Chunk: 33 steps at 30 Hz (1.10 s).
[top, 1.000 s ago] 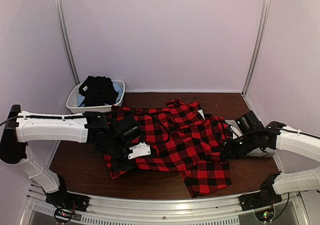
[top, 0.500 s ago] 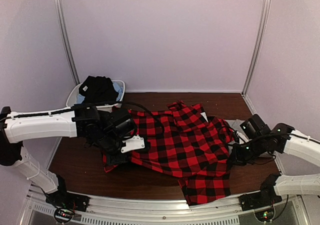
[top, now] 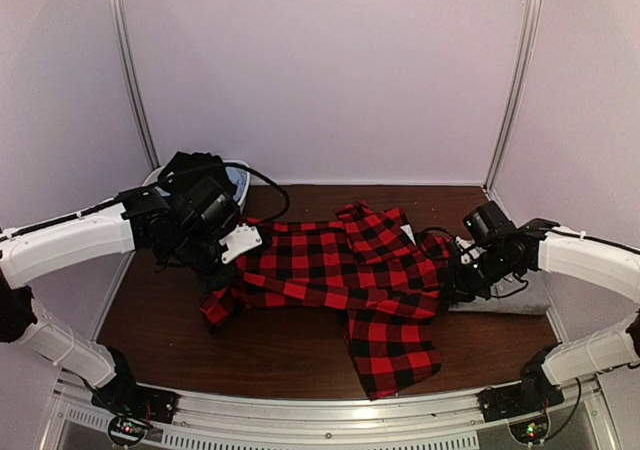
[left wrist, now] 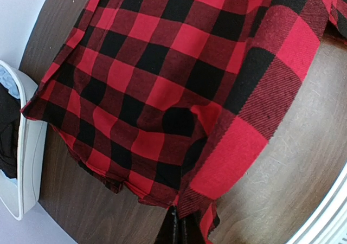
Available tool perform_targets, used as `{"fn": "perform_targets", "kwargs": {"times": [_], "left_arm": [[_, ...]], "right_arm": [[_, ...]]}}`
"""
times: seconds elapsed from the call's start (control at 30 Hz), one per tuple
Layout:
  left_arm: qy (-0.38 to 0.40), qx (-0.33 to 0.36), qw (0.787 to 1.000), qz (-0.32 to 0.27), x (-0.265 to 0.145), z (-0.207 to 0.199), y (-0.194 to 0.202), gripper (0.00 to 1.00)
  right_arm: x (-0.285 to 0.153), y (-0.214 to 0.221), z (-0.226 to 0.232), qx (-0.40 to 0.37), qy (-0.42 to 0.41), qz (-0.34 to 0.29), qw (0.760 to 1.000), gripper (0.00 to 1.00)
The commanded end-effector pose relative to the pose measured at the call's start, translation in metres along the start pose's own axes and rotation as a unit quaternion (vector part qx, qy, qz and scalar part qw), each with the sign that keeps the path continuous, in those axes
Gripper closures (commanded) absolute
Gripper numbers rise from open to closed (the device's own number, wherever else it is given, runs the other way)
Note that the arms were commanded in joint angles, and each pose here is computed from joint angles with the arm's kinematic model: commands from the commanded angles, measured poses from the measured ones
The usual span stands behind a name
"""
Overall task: Fold and stack the long sleeve shirts
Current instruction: Fold the flattened shirt at the center of the board.
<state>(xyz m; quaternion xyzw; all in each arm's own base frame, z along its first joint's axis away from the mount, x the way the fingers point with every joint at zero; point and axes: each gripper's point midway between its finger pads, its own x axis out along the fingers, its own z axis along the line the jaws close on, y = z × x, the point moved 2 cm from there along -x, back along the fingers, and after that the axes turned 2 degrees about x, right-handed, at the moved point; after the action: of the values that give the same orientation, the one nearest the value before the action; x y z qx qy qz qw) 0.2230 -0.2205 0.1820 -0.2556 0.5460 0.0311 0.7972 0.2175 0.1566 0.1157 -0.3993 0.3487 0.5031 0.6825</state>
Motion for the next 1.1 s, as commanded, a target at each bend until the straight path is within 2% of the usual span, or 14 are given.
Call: {"fn": "perform_targets", "kwargs": {"times": [0.0, 0.27, 0.4, 0.63, 0.77, 0.9, 1.07], "left_arm": [[-0.009, -0.037, 0.999, 0.008, 0.031, 0.020, -0.002, 1.00], [0.000, -0.067, 0.997, 0.044, 0.084, 0.050, 0.007, 1.00], [0.002, -0.081, 0.995, 0.059, 0.110, 0.059, 0.008, 1.00], [-0.011, -0.103, 0.990, 0.094, 0.134, 0.069, 0.019, 0.82], [-0.055, -0.126, 0.986, 0.097, 0.134, 0.086, 0.021, 0.63], [-0.095, -0.142, 0.980, 0.105, 0.132, 0.099, 0.023, 0.49], [-0.127, -0.161, 0.975, 0.090, 0.123, 0.111, 0.018, 0.42]], "right_arm": [[0.004, -0.043, 0.018, -0.035, -0.051, -0.025, 0.998, 1.00], [0.034, -0.095, 0.012, -0.026, -0.082, -0.022, 0.996, 0.96], [0.049, -0.109, 0.006, -0.017, -0.091, -0.022, 0.995, 0.90], [0.060, -0.127, 0.003, -0.008, -0.099, -0.033, 0.995, 0.76], [0.056, -0.131, 0.000, -0.006, -0.094, -0.047, 0.994, 0.69], [0.037, -0.125, 0.002, -0.019, -0.091, -0.070, 0.993, 0.58], [0.016, -0.096, 0.004, -0.047, -0.067, -0.078, 0.994, 0.43]]}}
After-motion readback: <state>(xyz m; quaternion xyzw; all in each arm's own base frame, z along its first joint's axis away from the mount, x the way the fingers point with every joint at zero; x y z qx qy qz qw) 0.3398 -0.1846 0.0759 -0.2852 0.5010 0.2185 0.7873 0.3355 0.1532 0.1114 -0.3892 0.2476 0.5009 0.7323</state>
